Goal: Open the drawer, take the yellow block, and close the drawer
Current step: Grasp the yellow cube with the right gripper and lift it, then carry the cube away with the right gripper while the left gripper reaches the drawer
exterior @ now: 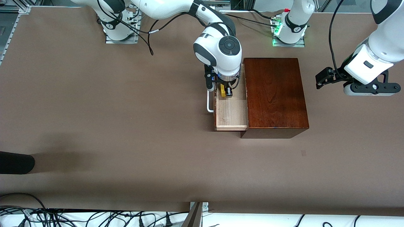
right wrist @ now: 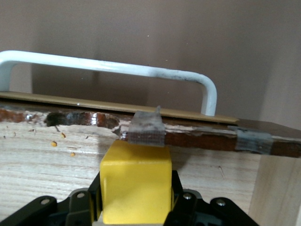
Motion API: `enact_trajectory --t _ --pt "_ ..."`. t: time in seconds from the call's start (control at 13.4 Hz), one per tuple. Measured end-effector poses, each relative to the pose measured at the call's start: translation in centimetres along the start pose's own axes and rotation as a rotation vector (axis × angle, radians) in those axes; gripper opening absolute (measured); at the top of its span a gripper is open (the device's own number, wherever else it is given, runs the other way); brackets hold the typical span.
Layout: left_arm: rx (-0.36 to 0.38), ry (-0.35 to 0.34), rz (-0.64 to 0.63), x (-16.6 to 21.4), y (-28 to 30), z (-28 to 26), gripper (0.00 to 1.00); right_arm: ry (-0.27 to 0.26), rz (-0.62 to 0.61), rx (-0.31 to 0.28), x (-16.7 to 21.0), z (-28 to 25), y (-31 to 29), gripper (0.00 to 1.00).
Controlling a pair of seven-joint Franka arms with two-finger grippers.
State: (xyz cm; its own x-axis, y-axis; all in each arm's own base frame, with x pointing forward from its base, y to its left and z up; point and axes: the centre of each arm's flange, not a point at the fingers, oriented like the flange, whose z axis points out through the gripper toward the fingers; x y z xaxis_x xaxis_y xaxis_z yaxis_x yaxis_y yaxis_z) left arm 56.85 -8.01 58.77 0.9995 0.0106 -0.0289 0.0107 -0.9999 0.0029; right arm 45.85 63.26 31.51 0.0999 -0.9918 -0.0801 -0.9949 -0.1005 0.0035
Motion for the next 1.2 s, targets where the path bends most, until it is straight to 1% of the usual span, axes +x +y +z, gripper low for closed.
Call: enact_trajectory --t 0.3,0.45,0.6,0.9,1.05,1.2 --pt "0.0 0.0 0.0 0.0 0.0 0.0 1.0 0.025 0.005 -0.019 0.4 -0.2 -0.1 0.56" --pt "0.0 0.0 0.0 0.0 0.0 0.0 1.0 0.033 0.013 -0.023 0.8 -2.0 -0.6 0.56" --pt "0.0 0.0 0.0 0.0 0.0 0.0 1.0 0.032 0.025 -0.013 1.5 -6.8 -1.1 0.56" --pt "0.0 0.0 0.0 0.0 0.0 0.0 1.0 0.02 0.04 0.022 4.7 -19.6 -0.5 0.56" --pt "0.0 0.0 0.0 0.0 0.0 0.0 1.0 0.026 0.007 0.025 6.5 -23.6 0.0 0.56" --pt "0.0 0.0 0.0 0.0 0.0 0.0 1.0 0.038 -0.053 0.021 8.2 -26.3 0.2 0.56"
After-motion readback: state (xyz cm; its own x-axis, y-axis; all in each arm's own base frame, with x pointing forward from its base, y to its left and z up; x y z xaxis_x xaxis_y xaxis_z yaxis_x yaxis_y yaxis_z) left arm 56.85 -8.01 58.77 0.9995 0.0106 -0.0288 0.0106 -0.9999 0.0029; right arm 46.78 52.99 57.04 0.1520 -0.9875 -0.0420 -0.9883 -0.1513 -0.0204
